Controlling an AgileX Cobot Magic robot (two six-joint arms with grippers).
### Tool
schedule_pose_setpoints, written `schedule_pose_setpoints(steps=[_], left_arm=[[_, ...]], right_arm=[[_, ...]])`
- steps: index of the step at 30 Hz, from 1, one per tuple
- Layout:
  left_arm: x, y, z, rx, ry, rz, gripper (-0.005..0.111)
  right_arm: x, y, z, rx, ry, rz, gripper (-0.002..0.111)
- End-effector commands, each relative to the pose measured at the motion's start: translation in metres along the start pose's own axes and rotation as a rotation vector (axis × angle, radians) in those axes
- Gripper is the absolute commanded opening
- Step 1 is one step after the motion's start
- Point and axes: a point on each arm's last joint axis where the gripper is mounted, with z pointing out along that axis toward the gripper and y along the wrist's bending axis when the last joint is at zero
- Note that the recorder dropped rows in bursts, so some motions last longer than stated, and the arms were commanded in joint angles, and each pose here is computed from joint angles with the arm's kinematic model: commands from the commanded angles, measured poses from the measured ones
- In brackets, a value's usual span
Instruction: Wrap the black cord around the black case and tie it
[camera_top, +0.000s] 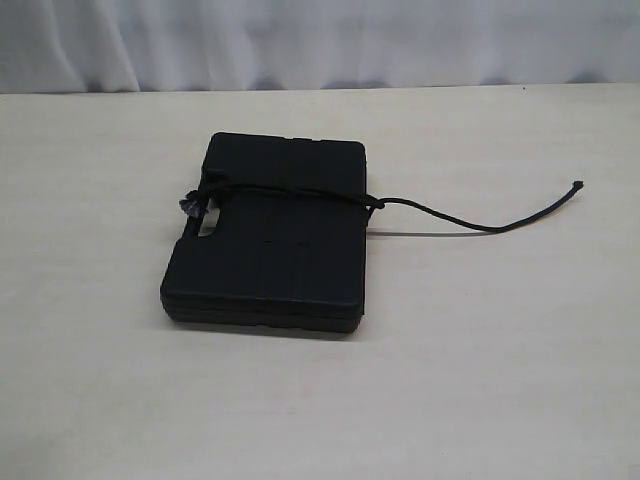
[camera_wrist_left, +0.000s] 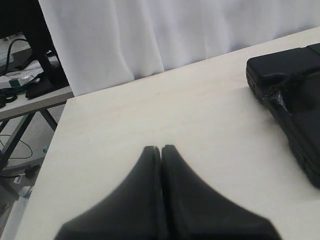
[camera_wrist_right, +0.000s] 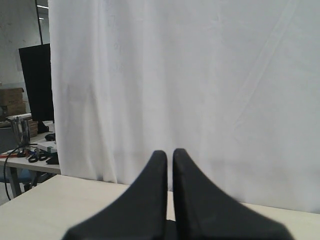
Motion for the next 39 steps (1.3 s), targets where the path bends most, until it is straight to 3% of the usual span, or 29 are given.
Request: schedule_pose_setpoints(steps=[1, 27, 35, 37, 39], left_arm=[[0.001, 0.000, 0.000, -0.001, -0.002, -0.014, 0.000], [0.001, 0.000, 0.000, -0.001, 0.000, -0.019, 0.000], [0.001, 0.000, 0.000, -0.001, 0.000, -0.019, 0.000], [0.001, 0.000, 0.000, -0.001, 0.000, -0.019, 0.000], [0.001, 0.000, 0.000, -0.001, 0.000, -0.019, 0.000]], right_arm=[[0.001, 0.000, -0.001, 0.002, 0.000, 0.008, 0.004], [0.001, 0.000, -0.001, -0.001, 0.000, 0.008, 0.004], [0.005, 0.008, -0.001, -0.097, 0.016, 0.029, 0.004], [0.010, 0.007, -0.002, -0.092, 0.021, 0.106, 0.004], [0.017, 0.004, -0.004, -0.061, 0.006, 0.324, 0.004]])
